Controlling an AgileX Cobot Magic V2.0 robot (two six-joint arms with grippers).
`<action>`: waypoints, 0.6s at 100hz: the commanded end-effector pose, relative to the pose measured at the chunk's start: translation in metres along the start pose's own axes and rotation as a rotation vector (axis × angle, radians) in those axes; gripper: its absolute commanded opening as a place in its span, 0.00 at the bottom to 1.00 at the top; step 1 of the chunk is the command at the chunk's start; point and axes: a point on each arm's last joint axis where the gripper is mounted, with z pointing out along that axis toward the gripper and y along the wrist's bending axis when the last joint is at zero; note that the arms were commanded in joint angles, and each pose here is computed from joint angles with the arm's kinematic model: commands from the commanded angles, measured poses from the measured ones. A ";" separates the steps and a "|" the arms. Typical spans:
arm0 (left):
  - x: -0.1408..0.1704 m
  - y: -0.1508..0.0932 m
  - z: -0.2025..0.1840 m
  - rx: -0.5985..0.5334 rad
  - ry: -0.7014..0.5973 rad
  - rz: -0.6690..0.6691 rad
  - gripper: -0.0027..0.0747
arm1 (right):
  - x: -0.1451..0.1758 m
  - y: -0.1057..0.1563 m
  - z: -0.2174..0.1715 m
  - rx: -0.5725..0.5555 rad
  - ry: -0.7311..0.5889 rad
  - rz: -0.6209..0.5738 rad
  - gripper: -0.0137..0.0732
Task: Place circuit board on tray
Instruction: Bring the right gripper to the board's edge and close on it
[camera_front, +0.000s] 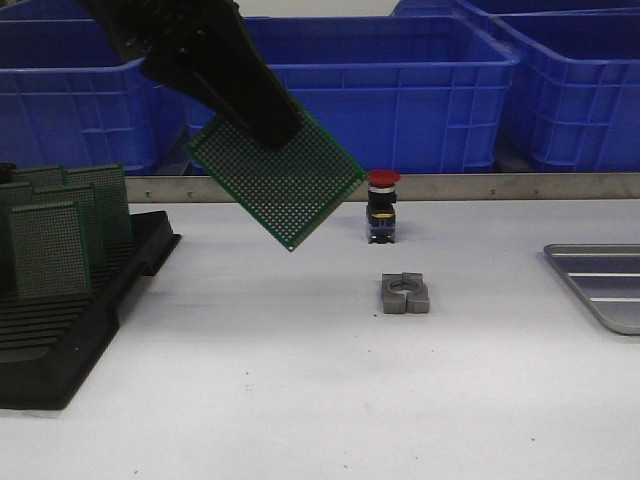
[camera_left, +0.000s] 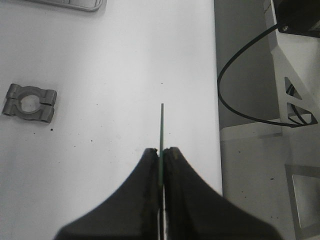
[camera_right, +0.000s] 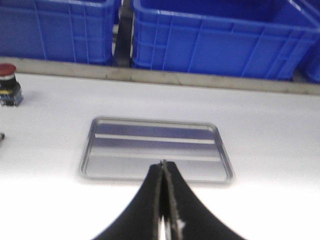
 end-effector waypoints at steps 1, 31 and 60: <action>-0.017 -0.015 -0.014 0.044 -0.070 0.021 0.01 | -0.025 -0.002 -0.002 0.006 0.070 0.007 0.09; -0.017 -0.016 -0.014 0.045 -0.076 0.019 0.01 | -0.065 0.018 0.040 -0.202 0.327 0.084 0.17; -0.018 -0.016 -0.014 0.046 -0.079 0.018 0.01 | -0.073 0.057 0.083 -0.580 0.310 0.146 0.67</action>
